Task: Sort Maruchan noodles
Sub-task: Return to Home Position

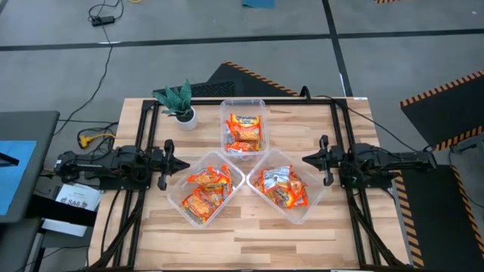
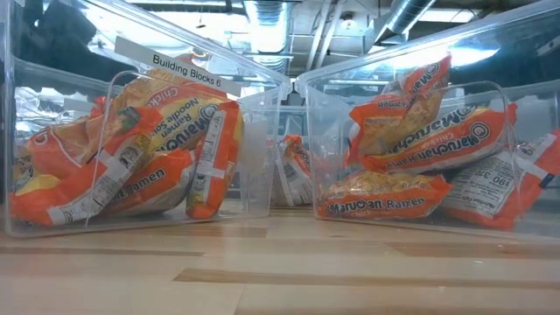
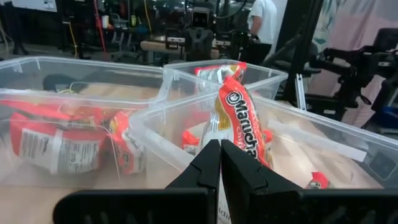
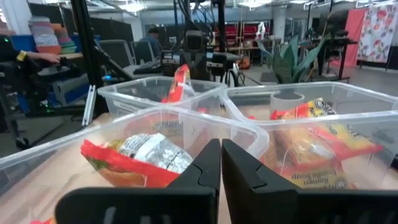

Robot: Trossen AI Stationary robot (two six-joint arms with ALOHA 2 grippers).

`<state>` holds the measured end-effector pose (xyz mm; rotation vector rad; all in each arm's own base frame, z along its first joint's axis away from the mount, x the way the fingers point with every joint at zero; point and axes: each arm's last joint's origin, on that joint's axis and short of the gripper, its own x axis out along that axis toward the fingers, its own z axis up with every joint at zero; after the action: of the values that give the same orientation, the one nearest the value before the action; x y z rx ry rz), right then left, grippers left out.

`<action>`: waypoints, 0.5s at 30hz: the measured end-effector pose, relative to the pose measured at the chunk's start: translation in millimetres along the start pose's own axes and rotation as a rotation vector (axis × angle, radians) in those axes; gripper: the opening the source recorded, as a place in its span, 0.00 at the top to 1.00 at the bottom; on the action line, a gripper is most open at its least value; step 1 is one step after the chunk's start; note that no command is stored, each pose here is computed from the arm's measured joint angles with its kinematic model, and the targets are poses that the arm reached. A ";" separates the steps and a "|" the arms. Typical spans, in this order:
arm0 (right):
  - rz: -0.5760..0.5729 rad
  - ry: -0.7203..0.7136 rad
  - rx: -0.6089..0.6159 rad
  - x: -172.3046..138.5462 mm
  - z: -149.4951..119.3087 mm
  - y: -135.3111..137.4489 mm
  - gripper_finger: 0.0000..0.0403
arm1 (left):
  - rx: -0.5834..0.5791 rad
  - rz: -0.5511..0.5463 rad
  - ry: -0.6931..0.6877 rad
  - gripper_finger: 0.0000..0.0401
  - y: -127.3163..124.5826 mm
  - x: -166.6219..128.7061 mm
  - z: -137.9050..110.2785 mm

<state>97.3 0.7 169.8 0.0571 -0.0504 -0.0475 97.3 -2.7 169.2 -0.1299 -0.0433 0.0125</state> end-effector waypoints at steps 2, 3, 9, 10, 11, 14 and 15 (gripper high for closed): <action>0.000 -0.001 0.000 0.0 0.1 0.0 0.91 | 0.000 0.001 -0.002 1.00 0.0 0.0 0.2; 0.000 -0.003 0.000 -0.1 0.2 0.0 0.91 | 0.000 0.000 -0.002 1.00 0.0 0.0 0.2; -0.001 0.014 -0.001 0.7 -1.3 0.0 0.91 | 0.000 0.003 -0.002 1.00 0.1 0.0 0.2; -0.001 0.015 -0.002 0.7 -1.4 0.0 0.91 | 0.000 0.003 -0.002 1.00 0.1 0.0 0.2; -0.001 0.015 -0.002 0.7 -1.4 0.0 0.91 | 0.000 0.003 -0.002 1.00 0.1 0.0 0.2; -0.001 0.016 -0.003 0.7 -1.4 0.0 0.91 | 0.000 0.004 0.000 1.00 0.1 0.2 0.0; -0.001 0.016 -0.004 0.7 -1.4 0.0 0.91 | 0.000 0.004 0.002 1.00 0.2 0.2 -0.1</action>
<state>98.1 0.7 168.4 0.0539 -0.0346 -0.0479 97.5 -2.6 169.1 -0.1298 -0.0415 0.0161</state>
